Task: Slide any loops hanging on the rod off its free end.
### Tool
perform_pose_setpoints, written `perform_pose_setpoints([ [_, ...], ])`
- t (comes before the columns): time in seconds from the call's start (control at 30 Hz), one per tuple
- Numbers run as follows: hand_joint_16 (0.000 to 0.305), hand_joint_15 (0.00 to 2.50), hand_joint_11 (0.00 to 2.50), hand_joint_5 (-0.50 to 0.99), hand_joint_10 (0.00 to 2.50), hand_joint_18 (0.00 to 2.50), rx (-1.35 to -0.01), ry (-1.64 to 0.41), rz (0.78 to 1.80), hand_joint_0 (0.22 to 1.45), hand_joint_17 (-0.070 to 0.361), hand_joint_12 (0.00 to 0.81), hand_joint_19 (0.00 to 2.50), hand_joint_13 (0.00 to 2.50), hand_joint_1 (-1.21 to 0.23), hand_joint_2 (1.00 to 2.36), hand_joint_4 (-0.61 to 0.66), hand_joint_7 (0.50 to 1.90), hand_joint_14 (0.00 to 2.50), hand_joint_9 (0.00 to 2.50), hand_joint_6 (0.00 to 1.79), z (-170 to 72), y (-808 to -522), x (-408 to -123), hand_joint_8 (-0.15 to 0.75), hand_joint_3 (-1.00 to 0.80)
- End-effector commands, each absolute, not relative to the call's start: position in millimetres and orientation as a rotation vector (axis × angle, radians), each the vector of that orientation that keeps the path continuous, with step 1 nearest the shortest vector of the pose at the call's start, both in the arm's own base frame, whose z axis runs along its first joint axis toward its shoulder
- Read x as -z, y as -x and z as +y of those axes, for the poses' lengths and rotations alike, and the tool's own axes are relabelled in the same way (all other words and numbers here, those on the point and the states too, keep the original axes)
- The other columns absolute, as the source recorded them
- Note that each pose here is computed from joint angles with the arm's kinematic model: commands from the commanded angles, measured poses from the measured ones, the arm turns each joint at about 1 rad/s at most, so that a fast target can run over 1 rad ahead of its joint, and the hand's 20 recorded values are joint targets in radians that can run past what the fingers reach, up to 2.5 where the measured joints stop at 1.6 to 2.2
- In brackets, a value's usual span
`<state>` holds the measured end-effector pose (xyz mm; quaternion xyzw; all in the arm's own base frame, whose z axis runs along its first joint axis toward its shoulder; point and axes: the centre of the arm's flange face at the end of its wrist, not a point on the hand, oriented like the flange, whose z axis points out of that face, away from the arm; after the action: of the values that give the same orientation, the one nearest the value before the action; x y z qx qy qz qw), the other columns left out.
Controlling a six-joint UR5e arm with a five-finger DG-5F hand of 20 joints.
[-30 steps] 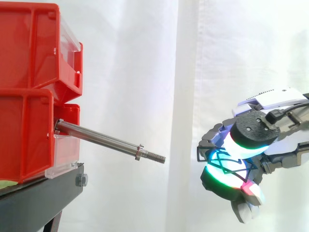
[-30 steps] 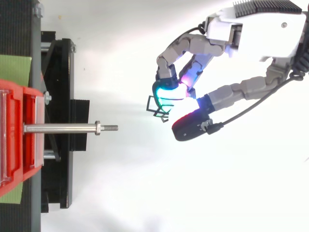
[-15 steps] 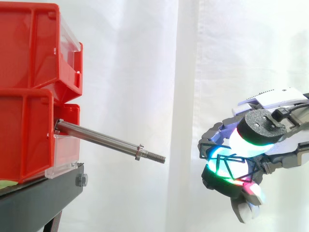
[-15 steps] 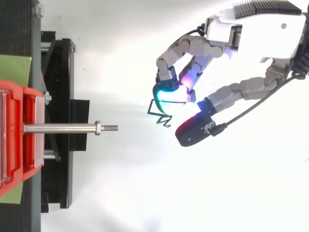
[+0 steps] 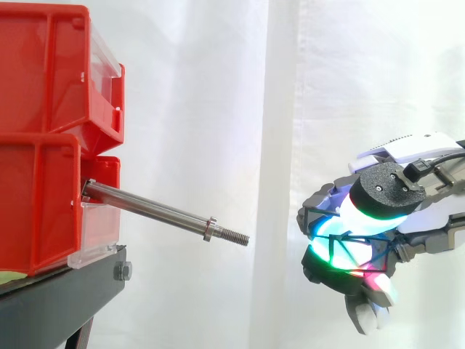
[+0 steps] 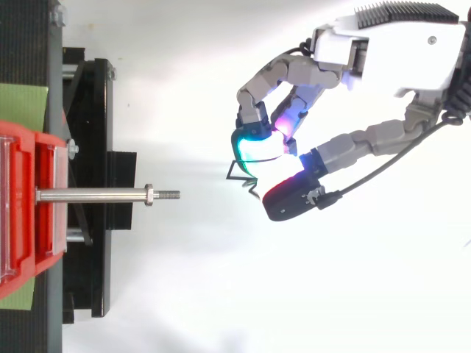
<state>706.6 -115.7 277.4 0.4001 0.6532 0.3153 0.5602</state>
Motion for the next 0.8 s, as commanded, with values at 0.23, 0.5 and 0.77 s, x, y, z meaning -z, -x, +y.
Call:
perform_pose_setpoints([
  [0.23,0.051,0.48,0.73,-0.14,0.02,0.82,-0.741,-0.945,1.538,0.6,0.115,0.328,0.57,0.92,-0.54,1.0,0.1,1.19,0.02,1.03,0.91,-114.8,-706.8,-277.4,0.297,-0.5],
  [0.5,0.062,0.45,0.73,-0.13,0.01,0.92,-0.741,-0.945,1.538,0.58,0.139,0.379,0.52,0.97,-0.7,1.01,0.12,1.18,0.01,1.06,0.91,-114.8,-706.8,-277.4,0.353,-0.09],
  [0.77,0.053,0.48,0.74,-0.14,0.02,0.84,-0.741,-0.945,1.538,0.59,0.119,0.343,0.57,0.92,-0.68,1.01,0.13,1.18,0.02,1.02,0.91,-114.8,-706.8,-277.4,0.31,-0.29],
])
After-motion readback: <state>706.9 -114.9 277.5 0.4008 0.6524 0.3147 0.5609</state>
